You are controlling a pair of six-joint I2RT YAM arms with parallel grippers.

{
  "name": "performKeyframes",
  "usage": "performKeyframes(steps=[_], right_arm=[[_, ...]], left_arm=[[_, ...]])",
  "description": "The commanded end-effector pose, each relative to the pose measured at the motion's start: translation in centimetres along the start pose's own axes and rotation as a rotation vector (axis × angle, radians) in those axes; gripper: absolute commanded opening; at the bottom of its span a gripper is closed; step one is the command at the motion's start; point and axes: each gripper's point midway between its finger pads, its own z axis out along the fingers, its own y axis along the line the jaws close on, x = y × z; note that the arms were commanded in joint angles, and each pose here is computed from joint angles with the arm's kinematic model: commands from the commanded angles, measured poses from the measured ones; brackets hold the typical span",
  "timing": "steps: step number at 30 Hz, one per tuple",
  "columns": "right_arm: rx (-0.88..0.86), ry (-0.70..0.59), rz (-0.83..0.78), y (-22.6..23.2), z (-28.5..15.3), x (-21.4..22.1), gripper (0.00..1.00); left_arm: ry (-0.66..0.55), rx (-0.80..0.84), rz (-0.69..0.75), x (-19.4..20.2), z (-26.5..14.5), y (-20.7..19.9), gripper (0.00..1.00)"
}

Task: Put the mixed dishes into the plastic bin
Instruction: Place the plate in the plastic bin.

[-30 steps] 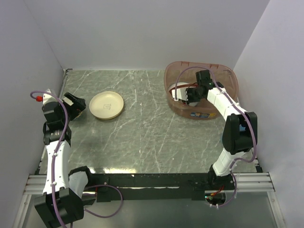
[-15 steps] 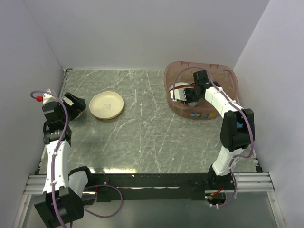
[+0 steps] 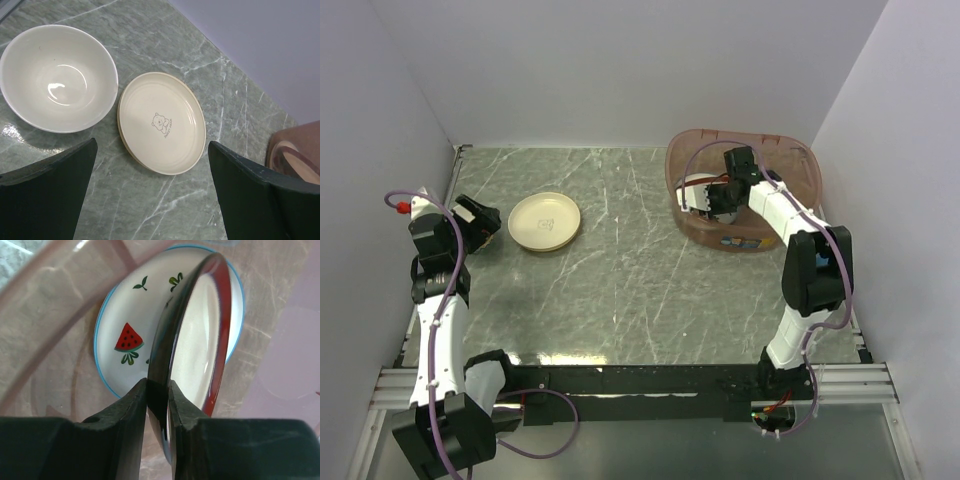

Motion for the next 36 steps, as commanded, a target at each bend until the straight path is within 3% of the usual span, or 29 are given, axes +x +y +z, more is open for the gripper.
performKeyframes(steps=[1, 20, 36], right_arm=[[0.042, -0.011, -0.006, -2.0, -0.3, -0.5, 0.30], [-0.028, -0.057, 0.105, 0.3, 1.6, -0.9, 0.35], [-0.083, -0.076, 0.173, 1.9, 3.7, -0.7, 0.28]], left_arm=[[-0.036, 0.010, 0.026, -1.1, 0.0, -0.4, 0.99], [-0.030, 0.003, 0.026, -0.9, 0.1, -0.2, 0.99], [-0.028, -0.004, 0.027, -0.9, 0.3, -0.1, 0.99]])
